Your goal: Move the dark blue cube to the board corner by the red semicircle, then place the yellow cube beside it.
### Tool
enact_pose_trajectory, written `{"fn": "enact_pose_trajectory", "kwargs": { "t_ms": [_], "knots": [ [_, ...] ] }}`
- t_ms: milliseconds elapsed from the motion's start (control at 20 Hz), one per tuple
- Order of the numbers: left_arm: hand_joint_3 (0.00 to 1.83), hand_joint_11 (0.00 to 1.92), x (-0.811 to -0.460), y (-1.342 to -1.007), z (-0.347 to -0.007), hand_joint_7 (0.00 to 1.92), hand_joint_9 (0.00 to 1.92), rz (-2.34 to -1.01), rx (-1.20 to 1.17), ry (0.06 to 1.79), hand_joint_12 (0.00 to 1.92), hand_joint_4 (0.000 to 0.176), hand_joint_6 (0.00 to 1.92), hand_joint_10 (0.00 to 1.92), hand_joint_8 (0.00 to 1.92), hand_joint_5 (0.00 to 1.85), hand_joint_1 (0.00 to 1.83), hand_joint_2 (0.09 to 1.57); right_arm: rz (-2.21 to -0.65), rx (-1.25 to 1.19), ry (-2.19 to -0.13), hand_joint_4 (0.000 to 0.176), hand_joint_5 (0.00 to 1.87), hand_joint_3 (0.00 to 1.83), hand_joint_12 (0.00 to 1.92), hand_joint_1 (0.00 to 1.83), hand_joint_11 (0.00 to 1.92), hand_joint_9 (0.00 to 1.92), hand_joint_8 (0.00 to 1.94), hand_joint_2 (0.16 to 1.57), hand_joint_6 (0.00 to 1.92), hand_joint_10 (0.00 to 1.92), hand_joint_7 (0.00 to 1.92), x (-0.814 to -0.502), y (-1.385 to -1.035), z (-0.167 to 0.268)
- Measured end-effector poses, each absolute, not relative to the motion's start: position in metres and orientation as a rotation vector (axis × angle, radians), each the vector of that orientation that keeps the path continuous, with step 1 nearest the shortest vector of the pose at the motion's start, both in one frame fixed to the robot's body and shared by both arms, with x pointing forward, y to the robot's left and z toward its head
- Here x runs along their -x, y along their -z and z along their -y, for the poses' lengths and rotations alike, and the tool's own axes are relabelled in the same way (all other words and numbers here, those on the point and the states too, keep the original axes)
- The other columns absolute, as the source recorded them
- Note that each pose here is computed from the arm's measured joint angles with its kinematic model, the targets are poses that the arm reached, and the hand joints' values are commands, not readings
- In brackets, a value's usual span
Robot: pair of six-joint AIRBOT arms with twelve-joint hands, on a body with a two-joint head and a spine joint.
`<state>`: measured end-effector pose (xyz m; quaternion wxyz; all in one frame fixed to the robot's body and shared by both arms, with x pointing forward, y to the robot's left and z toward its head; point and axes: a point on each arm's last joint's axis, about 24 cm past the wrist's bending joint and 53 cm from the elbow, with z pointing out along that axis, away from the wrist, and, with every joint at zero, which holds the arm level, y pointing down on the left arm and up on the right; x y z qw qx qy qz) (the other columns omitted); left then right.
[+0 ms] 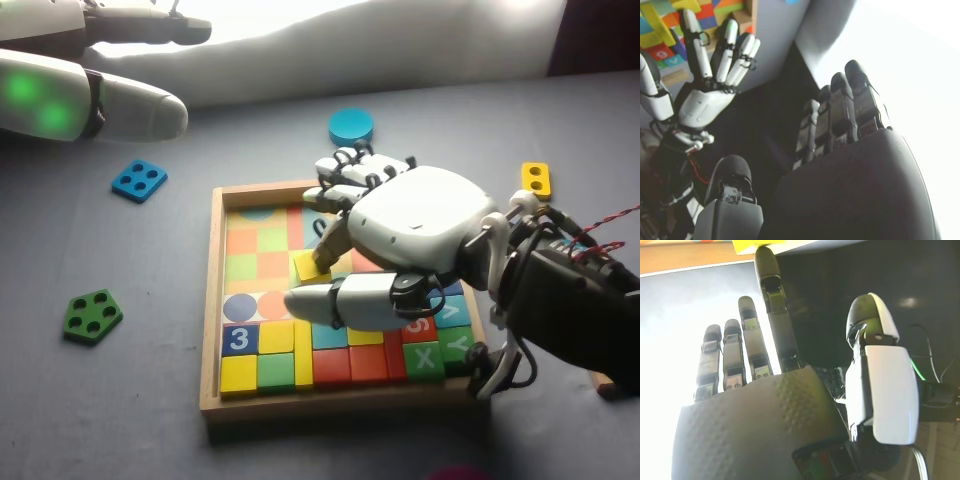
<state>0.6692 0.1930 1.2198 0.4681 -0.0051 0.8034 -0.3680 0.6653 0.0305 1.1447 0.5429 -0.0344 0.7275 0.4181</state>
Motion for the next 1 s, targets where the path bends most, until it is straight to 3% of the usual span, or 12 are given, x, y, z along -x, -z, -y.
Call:
{"fn": "enact_pose_trajectory", "kwargs": {
  "t_ms": [100, 250, 400, 850, 900, 1000],
  "knots": [
    [0.00, 0.00, -0.669, -1.220, -0.193, 0.10, 0.12, -1.971, 0.012, 0.902, 0.41, 0.060, 0.00, 0.00, 0.00, 0.07, 0.00, 1.19, -1.725, 0.080, -0.974, 0.000, 0.81, 0.00, 0.00, 0.00, 0.00, 0.00, 0.00, 1.15, 0.00, 0.00, 0.23, -0.670, -1.145, -0.023],
    [0.00, 0.00, -0.669, -1.220, -0.193, 0.10, 0.11, -1.971, 0.012, 0.902, 0.43, 0.066, 0.00, 0.00, 0.00, 0.07, 0.00, 1.18, -1.730, 0.078, -0.965, 0.000, 0.87, 0.00, 0.00, 0.00, 0.00, 0.03, 0.02, 1.16, 0.03, 0.01, 0.34, -0.672, -1.144, -0.019],
    [0.00, 0.00, -0.669, -1.220, -0.193, 0.09, 0.10, -1.971, 0.012, 0.902, 0.41, 0.058, 0.00, 0.00, 0.00, 0.06, 0.00, 1.20, -1.727, 0.083, -0.969, 0.000, 0.89, 0.00, 0.00, 0.00, 0.00, 0.04, 0.01, 1.17, 0.03, 0.01, 0.34, -0.672, -1.148, -0.021],
    [0.00, 0.00, -0.669, -1.220, -0.193, 0.07, 0.08, -1.971, 0.012, 0.903, 0.34, 0.062, 0.00, 0.00, 0.00, 0.04, 0.00, 1.20, -1.725, 0.039, -0.968, 0.000, 0.91, 0.00, 0.00, 0.00, 0.01, 0.03, 0.01, 1.17, 0.03, 0.01, 0.34, -0.684, -1.154, -0.014],
    [0.00, 0.00, -0.669, -1.220, -0.193, 0.07, 0.09, -1.970, 0.013, 0.902, 0.36, 0.054, 0.00, 0.00, 0.00, 0.04, 0.00, 1.20, -1.720, 0.033, -0.975, 0.000, 0.90, 0.00, 0.00, 0.00, 0.00, 0.03, 0.01, 1.17, 0.03, 0.01, 0.34, -0.684, -1.157, -0.014],
    [0.00, 0.00, -0.669, -1.220, -0.193, 0.08, 0.10, -1.970, 0.013, 0.902, 0.40, 0.057, 0.00, 0.00, 0.00, 0.06, 0.00, 1.19, -1.707, 0.024, -0.991, 0.000, 0.87, 0.00, 0.00, 0.00, 0.00, 0.01, 0.00, 1.17, 0.02, 0.01, 0.31, -0.685, -1.164, -0.017]
  ]
}}
